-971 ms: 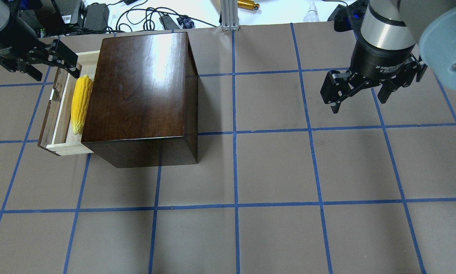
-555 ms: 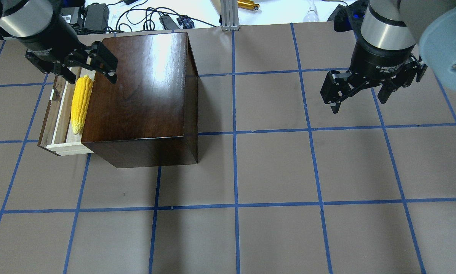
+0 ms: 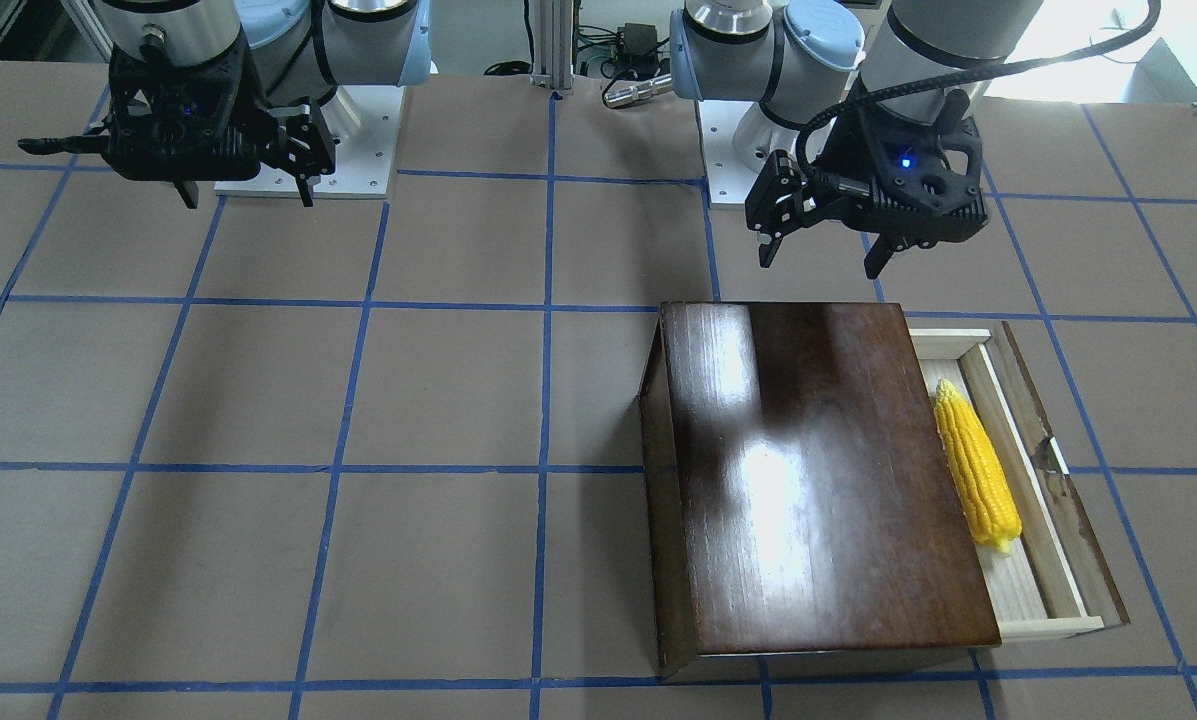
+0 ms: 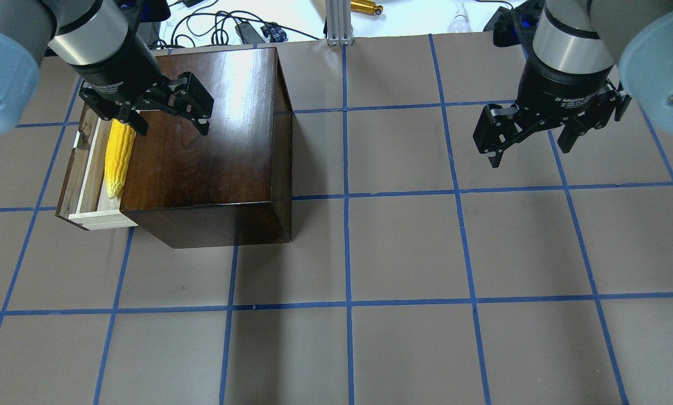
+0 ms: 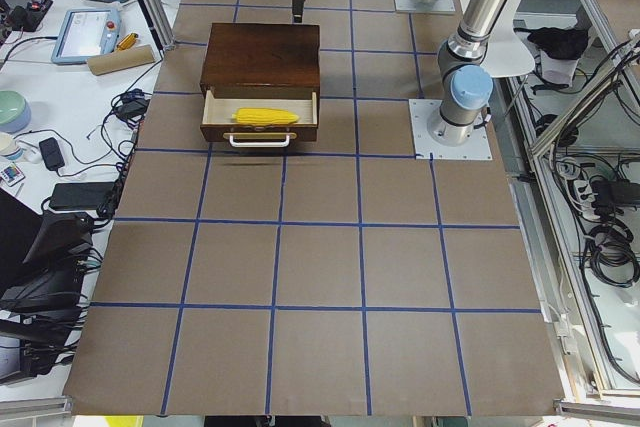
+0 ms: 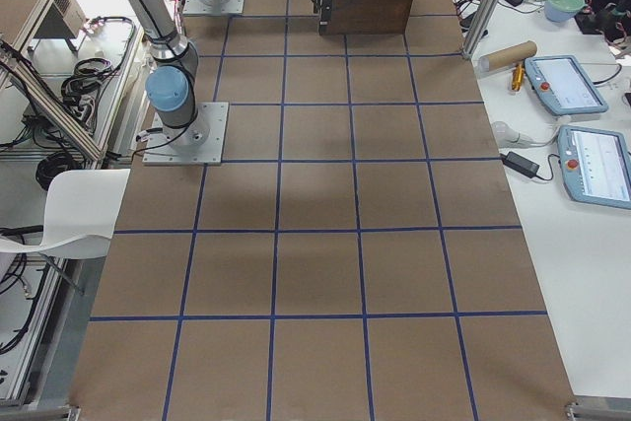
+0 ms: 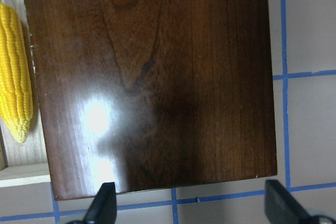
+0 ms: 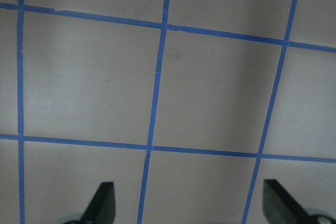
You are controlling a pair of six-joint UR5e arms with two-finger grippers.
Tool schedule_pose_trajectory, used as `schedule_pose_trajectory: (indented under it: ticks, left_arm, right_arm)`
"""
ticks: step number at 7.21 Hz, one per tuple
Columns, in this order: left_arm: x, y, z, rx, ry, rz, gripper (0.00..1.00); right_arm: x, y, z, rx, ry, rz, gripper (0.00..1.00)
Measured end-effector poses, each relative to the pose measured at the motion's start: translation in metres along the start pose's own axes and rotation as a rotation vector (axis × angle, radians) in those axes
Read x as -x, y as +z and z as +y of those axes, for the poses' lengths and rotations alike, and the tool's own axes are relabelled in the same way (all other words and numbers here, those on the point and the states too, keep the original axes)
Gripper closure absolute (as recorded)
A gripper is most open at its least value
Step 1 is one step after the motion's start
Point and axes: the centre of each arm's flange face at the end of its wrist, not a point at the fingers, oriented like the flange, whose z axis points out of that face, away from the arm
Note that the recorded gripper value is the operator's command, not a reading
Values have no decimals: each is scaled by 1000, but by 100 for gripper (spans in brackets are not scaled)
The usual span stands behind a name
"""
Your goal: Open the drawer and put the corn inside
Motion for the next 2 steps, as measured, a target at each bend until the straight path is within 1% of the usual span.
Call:
schedule_pose_trajectory:
  ticks: [2]
  left_arm:
    - [-1, -4, 4, -2, 1, -1, 0]
  right_arm:
    - [0, 0, 0, 0, 0, 0, 0]
